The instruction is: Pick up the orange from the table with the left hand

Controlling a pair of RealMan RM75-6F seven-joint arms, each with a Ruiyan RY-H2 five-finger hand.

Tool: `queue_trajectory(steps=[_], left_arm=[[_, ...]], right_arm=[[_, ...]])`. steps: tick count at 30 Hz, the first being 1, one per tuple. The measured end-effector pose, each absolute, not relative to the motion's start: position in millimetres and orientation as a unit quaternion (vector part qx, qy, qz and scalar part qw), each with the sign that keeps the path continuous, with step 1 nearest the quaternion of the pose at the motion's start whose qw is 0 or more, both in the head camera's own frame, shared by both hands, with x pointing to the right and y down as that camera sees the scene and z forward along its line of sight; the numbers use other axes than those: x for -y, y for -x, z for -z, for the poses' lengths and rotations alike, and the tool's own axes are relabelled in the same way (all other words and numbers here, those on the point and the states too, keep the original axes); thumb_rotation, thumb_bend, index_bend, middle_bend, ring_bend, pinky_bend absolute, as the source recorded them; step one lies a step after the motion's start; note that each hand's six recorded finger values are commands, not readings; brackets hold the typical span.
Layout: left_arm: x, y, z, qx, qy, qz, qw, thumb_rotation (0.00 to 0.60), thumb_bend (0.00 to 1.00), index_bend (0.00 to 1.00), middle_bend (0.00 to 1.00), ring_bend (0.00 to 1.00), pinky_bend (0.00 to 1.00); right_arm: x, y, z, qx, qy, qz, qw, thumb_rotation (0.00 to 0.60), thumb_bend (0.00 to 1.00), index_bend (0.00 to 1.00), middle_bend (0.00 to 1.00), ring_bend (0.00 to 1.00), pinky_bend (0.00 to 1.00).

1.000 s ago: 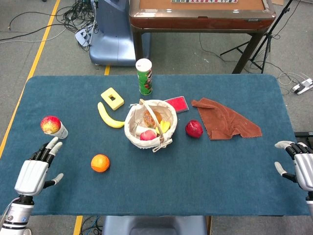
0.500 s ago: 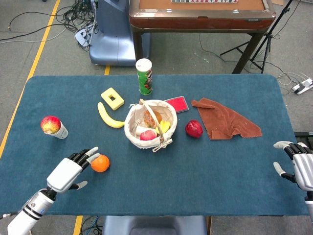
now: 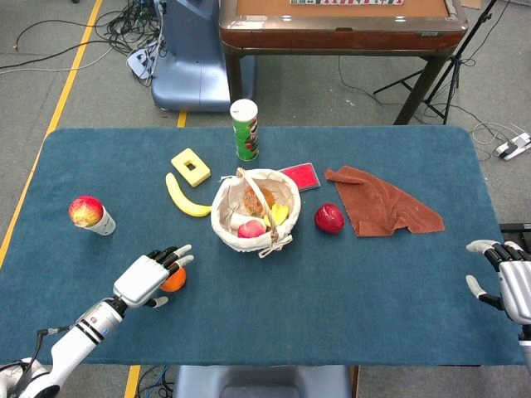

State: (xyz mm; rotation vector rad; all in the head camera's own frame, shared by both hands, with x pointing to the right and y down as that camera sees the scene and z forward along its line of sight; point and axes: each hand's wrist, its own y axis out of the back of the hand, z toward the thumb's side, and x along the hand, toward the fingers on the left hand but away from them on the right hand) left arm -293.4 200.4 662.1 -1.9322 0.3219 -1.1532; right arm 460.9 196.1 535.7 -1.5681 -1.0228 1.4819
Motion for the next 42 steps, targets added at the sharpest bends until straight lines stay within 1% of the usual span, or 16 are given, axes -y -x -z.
queue_trajectory(steps=[6,11,14,16,17,19,22,25,28,34,38,42], left_arm=[[-198.5,292.8,-675.0,-0.121,0.771,0.473,0.408,0.6,0.19,0.15,0.03,0.12,0.26],[-196.9,294.4,-684.1,-0.123,0.769,0.48,0.403,0.6,0.19,0.22,0.07,0.13,0.26],[-194.9,295.9,-689.9,-0.126,0.767,0.483,0.404,0.6,0.19,0.28,0.12,0.17,0.27],[-194.0,296.4,-693.0,-0.13,0.766,0.484,0.402,0.6,0.19,0.33,0.18,0.22,0.32],[-193.6,296.8,-694.7,-0.132,0.767,0.485,0.4,0.6,0.19,0.36,0.23,0.25,0.37],[-193.2,297.3,-696.7,-0.136,0.768,0.485,0.396,0.6,0.19,0.4,0.29,0.3,0.44],[-191.5,297.8,-697.9,-0.143,0.769,0.483,0.394,0.6,0.19,0.46,0.34,0.36,0.54],[-187.9,296.6,-694.4,-0.157,0.77,0.474,0.397,0.6,0.19,0.5,0.4,0.41,0.6],[-181.7,294.6,-686.8,-0.177,0.771,0.459,0.404,0.6,0.19,0.51,0.43,0.43,0.61],[-163.0,287.5,-660.3,-0.237,0.77,0.41,0.427,0.6,0.19,0.51,0.43,0.43,0.61],[-142.6,280.7,-637.8,-0.298,0.765,0.363,0.44,0.6,0.19,0.51,0.43,0.43,0.61],[-124.5,268.5,-627.6,-0.344,0.762,0.328,0.441,0.6,0.19,0.5,0.43,0.42,0.61]], right_arm=[[-195.9,-461.7,-537.1,0.398,0.611,-0.578,0.367,0.6,0.29,0.35,0.32,0.33,0.4],[-195.7,-462.2,-537.8,0.397,0.611,-0.578,0.366,0.6,0.29,0.35,0.32,0.33,0.4],[-195.8,-462.5,-537.1,0.398,0.611,-0.578,0.366,0.6,0.29,0.35,0.32,0.33,0.4],[-196.2,-463.1,-536.8,0.399,0.61,-0.579,0.367,0.6,0.29,0.35,0.32,0.33,0.4],[-196.3,-463.2,-536.7,0.399,0.61,-0.579,0.366,0.6,0.29,0.35,0.32,0.33,0.4],[-196.6,-463.4,-536.4,0.399,0.609,-0.579,0.366,0.6,0.29,0.35,0.32,0.33,0.4],[-196.6,-463.3,-535.8,0.399,0.609,-0.579,0.367,0.6,0.29,0.35,0.32,0.33,0.4],[-196.2,-462.9,-535.0,0.399,0.609,-0.578,0.368,0.6,0.29,0.35,0.32,0.33,0.4],[-195.9,-462.3,-534.6,0.399,0.609,-0.578,0.369,0.6,0.29,0.35,0.32,0.33,0.4],[-196.2,-460.9,-535.5,0.397,0.61,-0.578,0.368,0.6,0.29,0.35,0.32,0.33,0.4],[-196.7,-460.4,-536.6,0.397,0.611,-0.579,0.367,0.6,0.29,0.35,0.32,0.33,0.4],[-196.6,-459.6,-537.7,0.395,0.612,-0.578,0.367,0.6,0.29,0.35,0.32,0.33,0.4]])
